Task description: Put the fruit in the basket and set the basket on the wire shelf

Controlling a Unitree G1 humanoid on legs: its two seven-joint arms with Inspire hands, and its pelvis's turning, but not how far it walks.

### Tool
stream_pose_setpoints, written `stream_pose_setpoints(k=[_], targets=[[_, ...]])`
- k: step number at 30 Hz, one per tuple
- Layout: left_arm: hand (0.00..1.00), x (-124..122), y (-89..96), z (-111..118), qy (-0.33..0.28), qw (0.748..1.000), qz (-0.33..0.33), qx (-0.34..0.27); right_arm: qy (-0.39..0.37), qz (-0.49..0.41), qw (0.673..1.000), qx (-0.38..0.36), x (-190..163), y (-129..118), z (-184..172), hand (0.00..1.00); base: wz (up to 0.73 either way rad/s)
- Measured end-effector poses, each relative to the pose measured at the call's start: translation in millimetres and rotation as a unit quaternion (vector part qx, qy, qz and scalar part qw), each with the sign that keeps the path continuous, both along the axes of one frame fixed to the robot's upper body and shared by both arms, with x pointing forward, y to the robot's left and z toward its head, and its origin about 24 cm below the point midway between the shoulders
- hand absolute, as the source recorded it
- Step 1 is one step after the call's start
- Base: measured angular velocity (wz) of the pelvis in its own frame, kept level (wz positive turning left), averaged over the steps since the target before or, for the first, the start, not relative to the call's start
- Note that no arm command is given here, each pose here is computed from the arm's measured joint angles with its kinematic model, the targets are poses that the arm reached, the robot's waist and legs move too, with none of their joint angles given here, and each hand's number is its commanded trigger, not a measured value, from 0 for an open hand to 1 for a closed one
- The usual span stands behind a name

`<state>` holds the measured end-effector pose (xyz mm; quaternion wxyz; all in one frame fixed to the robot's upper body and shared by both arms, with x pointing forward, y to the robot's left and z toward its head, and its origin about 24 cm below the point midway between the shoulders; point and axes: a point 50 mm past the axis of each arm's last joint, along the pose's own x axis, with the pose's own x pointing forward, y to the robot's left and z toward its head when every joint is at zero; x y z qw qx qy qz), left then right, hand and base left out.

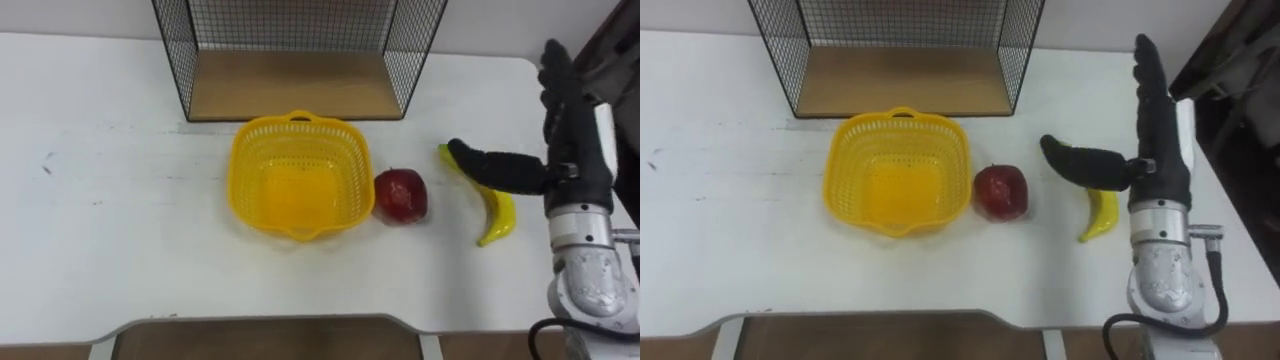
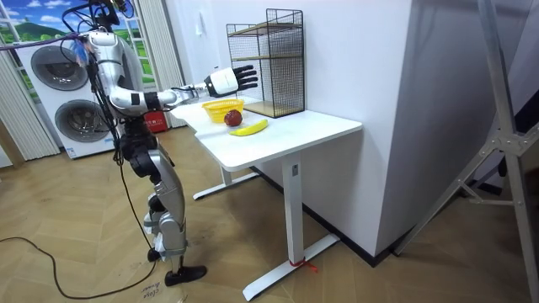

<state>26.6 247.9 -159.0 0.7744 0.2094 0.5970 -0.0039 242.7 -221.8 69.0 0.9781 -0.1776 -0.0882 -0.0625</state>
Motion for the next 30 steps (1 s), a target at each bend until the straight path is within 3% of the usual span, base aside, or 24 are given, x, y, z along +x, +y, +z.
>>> stream_pose_setpoints(k=[14, 30], targets=[[0.00, 2.3, -0.6, 0.3, -0.002, 1.000, -0.004, -0.005, 0.043, 0.086, 0.995, -0.019, 0.4, 19.2, -9.7, 0.00, 0.00], [0.00, 5.2, 1.8, 1.4, -0.006, 1.000, -0.007, -0.002, 0.095, 0.106, 0.989, -0.030, -1.6, 19.7, -25.7, 0.00, 0.01]])
